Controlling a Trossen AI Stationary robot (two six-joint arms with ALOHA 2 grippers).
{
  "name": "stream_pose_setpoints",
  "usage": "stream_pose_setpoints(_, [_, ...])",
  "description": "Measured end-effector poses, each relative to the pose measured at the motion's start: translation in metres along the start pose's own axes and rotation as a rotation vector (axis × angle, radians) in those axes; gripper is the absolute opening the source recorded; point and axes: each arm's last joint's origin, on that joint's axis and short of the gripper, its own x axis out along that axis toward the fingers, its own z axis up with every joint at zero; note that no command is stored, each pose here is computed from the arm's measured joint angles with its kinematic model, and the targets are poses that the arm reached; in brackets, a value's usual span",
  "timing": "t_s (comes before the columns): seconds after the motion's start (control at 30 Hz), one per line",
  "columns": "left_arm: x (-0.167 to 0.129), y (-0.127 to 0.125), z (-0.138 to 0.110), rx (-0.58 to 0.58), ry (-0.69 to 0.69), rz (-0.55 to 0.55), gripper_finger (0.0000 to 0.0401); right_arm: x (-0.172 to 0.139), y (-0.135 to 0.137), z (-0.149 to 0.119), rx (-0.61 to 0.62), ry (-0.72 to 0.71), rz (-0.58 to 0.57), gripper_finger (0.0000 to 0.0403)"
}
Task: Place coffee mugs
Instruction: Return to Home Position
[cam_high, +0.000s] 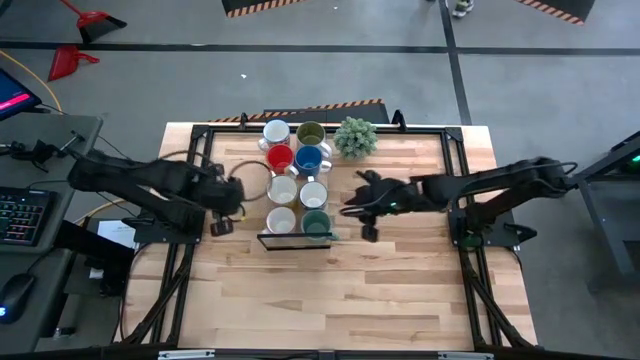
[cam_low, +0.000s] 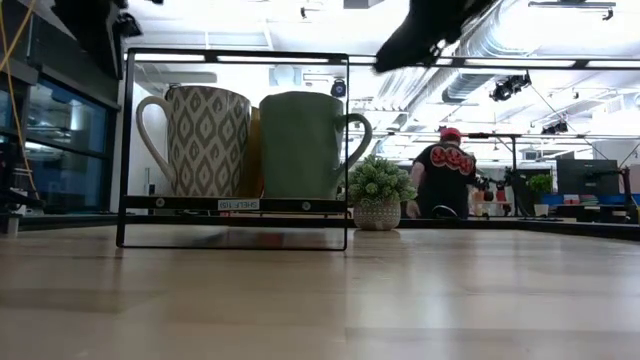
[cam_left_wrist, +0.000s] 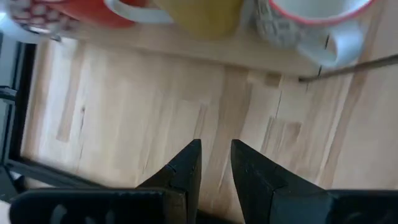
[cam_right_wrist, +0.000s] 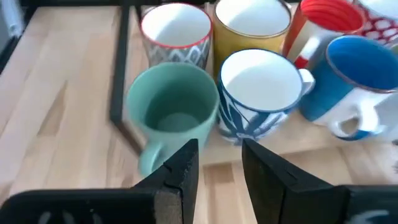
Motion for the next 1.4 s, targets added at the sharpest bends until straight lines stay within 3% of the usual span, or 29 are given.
stream_pose_setpoints(0.13, [-0.017,0.011,-0.026,-0.114,-0.148,-0.07,0.0078,-0.036,0.002,-0.004,-0.034,-0.004,0.045,0.0103])
stream_pose_setpoints(0.27, [-0.015,0.013,-0.056,-0.222,-0.332,-0.2,0.0078,-0.059,0.01,-0.029,-0.038,-0.058,0.051,0.0103])
stream_pose_setpoints(0.43, [0.005,0.013,-0.081,-0.291,-0.552,-0.292,0.0078,-0.071,0.018,-0.066,0.01,-0.268,0.121,0.0103])
stream_pose_setpoints(0.6, [0.027,0.002,-0.084,-0.193,-0.823,-0.376,0.0078,-0.071,0.02,-0.1,-0.029,-0.484,0.179,0.0103])
stream_pose_setpoints(0.83, [0.079,-0.016,-0.092,-0.093,-1.017,-0.361,0.0078,-0.061,0.017,-0.141,-0.04,-0.625,0.209,0.0103])
stream_pose_setpoints(1.17, [0.119,-0.027,-0.1,-0.002,-1.181,-0.326,0.0078,-0.059,0.021,-0.148,-0.139,-0.631,0.373,0.0103])
stream_pose_setpoints(1.4, [0.123,-0.022,-0.097,0.076,-1.253,-0.273,0.0078,-0.057,0.016,-0.147,-0.178,-0.634,0.274,0.0103])
